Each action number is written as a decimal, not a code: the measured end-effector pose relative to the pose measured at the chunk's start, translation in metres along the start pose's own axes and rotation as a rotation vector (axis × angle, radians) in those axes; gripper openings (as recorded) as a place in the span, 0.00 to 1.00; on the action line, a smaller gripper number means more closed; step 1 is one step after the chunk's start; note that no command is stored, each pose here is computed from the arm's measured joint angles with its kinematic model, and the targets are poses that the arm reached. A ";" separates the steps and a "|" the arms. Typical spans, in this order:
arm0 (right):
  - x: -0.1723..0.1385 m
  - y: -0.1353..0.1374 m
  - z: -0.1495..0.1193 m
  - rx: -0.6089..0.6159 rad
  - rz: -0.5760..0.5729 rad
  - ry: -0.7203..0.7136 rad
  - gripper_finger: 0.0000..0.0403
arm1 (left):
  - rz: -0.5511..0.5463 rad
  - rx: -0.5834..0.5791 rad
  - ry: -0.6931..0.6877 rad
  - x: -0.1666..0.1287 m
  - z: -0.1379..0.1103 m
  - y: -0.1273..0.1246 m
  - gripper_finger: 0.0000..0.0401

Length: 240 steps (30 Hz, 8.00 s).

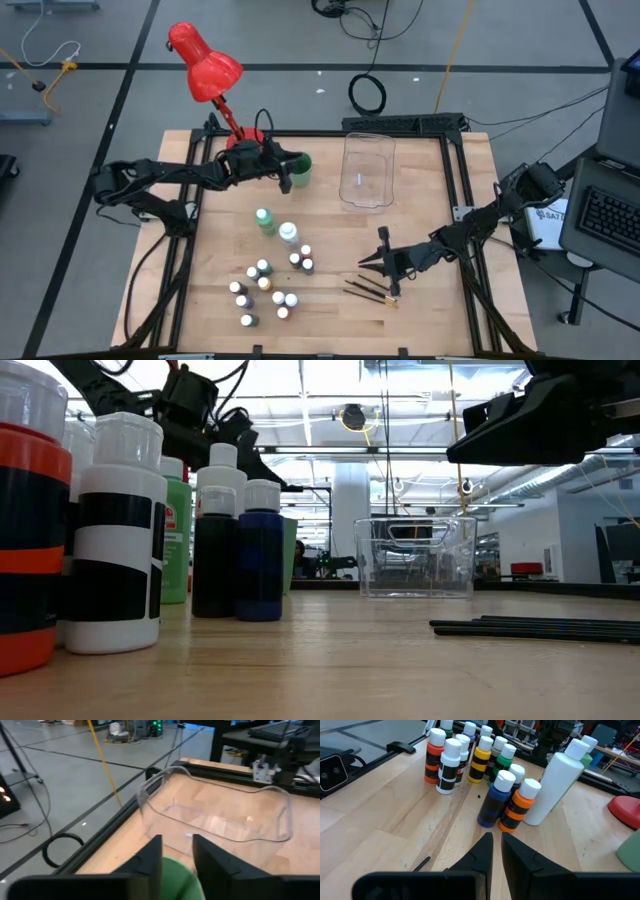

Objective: Pick & Place Paint Supplies
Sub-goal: Put the gold paintbrush into the green cup, then put the silver paintbrush into the green cup

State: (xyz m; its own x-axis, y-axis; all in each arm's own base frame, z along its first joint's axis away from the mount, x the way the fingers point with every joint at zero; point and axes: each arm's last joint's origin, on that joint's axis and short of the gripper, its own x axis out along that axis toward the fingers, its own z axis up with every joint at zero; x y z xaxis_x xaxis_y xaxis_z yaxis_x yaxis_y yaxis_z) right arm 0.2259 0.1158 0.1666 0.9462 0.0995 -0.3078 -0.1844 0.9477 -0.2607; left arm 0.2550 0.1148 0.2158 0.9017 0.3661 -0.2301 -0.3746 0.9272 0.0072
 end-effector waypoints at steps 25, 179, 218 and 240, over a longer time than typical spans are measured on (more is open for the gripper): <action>-0.002 -0.020 0.004 0.039 -0.092 -0.182 0.08 | -0.190 0.140 -0.283 -0.124 -0.051 -0.050 0.01; 0.076 -0.011 -0.033 0.659 -0.127 0.776 0.43 | -0.400 0.281 -0.326 -0.125 -0.058 -0.064 0.06; 0.007 -0.005 0.064 0.246 -0.299 0.279 0.00 | -0.405 0.257 -0.304 -0.125 -0.059 -0.064 0.06; 0.009 -0.023 0.035 0.193 -0.237 0.103 0.00 | -0.400 0.115 -0.283 -0.113 -0.055 -0.068 0.06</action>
State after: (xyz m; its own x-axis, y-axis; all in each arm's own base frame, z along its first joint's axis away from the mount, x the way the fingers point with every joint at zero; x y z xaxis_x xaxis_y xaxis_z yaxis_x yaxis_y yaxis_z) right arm 0.2476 0.1056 0.2022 0.9232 -0.1525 -0.3528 0.1009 0.9819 -0.1603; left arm 0.1672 0.0062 0.1879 0.9990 -0.0273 0.0355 0.0243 0.9962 0.0833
